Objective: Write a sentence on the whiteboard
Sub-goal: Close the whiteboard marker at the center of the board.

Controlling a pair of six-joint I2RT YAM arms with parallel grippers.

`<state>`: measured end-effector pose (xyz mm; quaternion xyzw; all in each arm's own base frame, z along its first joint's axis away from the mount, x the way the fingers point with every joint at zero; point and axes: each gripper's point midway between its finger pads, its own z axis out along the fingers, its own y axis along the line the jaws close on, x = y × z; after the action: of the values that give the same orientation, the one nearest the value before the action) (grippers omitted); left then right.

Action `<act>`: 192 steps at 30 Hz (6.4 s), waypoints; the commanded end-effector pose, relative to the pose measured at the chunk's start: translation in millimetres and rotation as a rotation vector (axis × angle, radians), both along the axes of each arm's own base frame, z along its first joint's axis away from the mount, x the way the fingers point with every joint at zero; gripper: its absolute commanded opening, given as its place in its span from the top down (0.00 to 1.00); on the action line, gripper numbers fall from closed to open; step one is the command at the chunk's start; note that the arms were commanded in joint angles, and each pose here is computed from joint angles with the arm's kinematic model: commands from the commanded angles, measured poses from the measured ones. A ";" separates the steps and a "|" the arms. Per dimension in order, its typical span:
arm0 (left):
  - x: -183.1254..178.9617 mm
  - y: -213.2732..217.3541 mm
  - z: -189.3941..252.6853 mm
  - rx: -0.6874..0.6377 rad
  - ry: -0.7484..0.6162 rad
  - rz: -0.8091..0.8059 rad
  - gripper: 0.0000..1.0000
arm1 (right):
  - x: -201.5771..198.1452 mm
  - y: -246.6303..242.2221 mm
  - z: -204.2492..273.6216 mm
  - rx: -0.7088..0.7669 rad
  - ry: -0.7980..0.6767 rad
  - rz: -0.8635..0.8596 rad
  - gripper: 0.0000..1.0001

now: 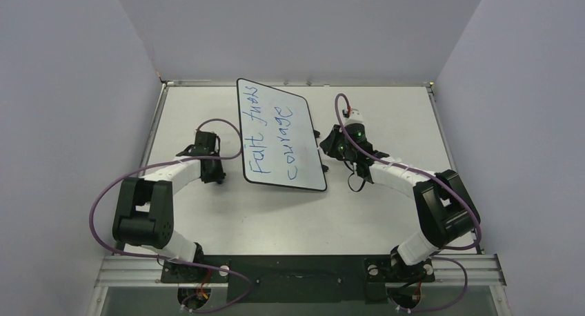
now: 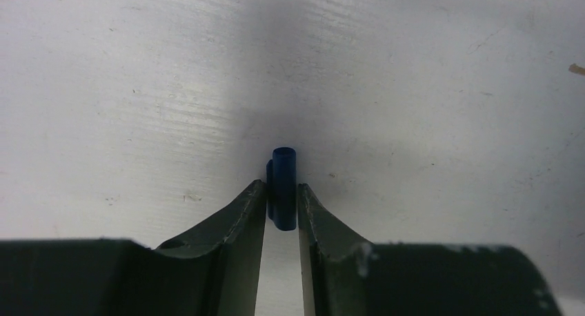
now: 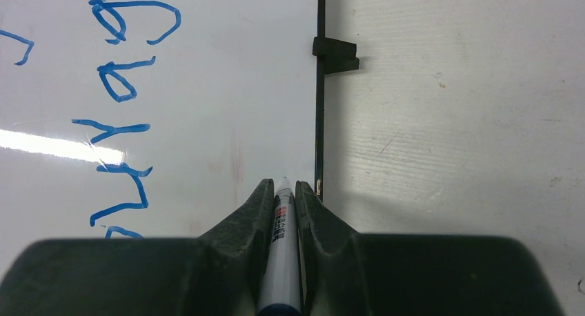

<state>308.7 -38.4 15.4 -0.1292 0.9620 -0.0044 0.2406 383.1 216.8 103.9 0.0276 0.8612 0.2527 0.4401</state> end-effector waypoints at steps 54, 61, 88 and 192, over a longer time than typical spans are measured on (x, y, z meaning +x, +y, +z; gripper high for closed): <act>-89.8 -148.8 299.7 -0.534 -0.820 -1.047 1.00 | -140.8 109.8 261.8 0.324 -0.304 0.658 1.00; -113.2 -166.0 298.0 -0.598 -0.817 -1.180 1.00 | -164.5 127.2 267.8 0.318 -0.297 0.770 1.00; -126.2 -168.1 299.4 -0.606 -0.842 -1.220 1.00 | -184.3 149.1 260.9 0.271 -0.284 0.842 1.00; -122.1 -162.5 301.2 -0.578 -0.871 -1.180 1.00 | -194.9 158.1 222.9 0.190 -0.186 0.921 1.00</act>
<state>184.7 -200.8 296.0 0.3423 0.6831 -0.4388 0.4729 194.8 372.9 323.3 -0.3169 0.7192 0.5041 0.3581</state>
